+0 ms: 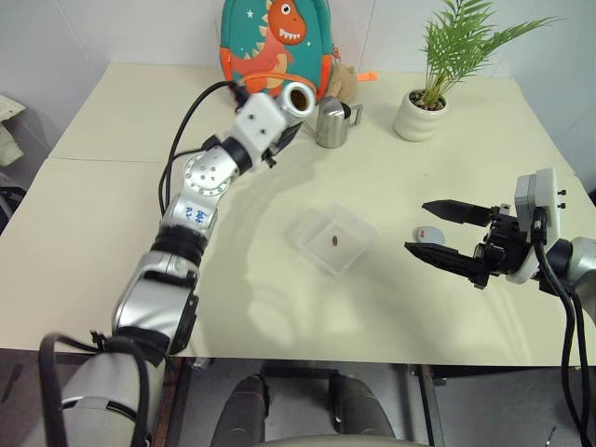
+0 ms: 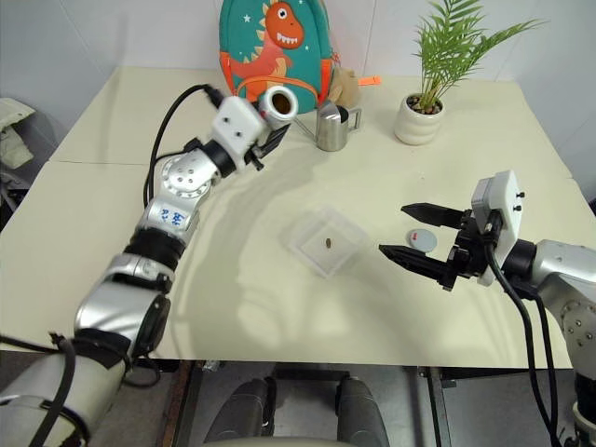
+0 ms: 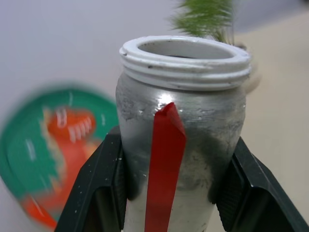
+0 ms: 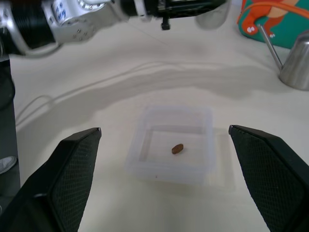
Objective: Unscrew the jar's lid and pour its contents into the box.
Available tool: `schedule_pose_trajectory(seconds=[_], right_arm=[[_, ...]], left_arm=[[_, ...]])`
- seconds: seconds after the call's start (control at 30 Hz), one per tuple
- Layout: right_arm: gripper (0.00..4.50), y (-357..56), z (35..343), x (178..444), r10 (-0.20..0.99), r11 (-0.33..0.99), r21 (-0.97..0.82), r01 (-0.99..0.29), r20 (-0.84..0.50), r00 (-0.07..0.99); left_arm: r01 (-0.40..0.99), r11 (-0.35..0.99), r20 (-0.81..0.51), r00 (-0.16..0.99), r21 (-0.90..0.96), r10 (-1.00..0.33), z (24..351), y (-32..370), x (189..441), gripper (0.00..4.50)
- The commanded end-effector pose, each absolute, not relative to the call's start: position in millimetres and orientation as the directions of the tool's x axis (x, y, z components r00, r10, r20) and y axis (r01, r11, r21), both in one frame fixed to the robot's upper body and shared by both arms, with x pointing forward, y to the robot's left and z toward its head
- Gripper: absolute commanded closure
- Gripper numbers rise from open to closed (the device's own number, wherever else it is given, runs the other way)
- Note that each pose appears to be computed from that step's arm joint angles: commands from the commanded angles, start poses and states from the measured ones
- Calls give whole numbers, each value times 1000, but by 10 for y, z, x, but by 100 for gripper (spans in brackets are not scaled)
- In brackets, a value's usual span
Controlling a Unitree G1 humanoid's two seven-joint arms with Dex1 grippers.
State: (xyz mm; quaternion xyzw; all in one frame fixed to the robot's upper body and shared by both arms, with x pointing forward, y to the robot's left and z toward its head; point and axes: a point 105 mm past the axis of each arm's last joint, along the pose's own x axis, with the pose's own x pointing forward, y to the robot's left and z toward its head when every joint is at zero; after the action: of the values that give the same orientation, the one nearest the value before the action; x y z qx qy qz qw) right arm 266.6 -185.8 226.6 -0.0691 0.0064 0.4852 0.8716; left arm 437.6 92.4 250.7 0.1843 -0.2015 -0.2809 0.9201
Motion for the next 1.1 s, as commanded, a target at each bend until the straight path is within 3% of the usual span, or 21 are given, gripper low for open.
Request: schedule_pose_trajectory(seconds=[0.03,0.13,0.43,0.67,0.93,1.1], right_arm=[[4,-1846,2354,2674,862,485,-156,-861,-82,500],[4,-1834,2368,2710,871,464,-159,-871,-94,482],[4,-1822,2385,2741,883,433,-160,-887,-120,453],[4,-1828,2385,2750,882,431,-156,-889,-135,452],[0,-1843,2388,2756,880,432,-152,-889,-146,453],[0,-1888,2412,2759,875,435,-158,-886,-155,458]], left_arm=[[518,820,341,746,243,-572,2673,1018,4234,261],[547,834,300,785,75,-542,2462,1154,4224,261],[590,799,124,790,112,-601,1824,1237,4072,261],[596,791,108,785,141,-610,1779,1233,4042,261],[584,796,101,792,159,-602,1761,1205,3967,10],[551,816,100,815,174,-571,1813,1289,3854,4]])
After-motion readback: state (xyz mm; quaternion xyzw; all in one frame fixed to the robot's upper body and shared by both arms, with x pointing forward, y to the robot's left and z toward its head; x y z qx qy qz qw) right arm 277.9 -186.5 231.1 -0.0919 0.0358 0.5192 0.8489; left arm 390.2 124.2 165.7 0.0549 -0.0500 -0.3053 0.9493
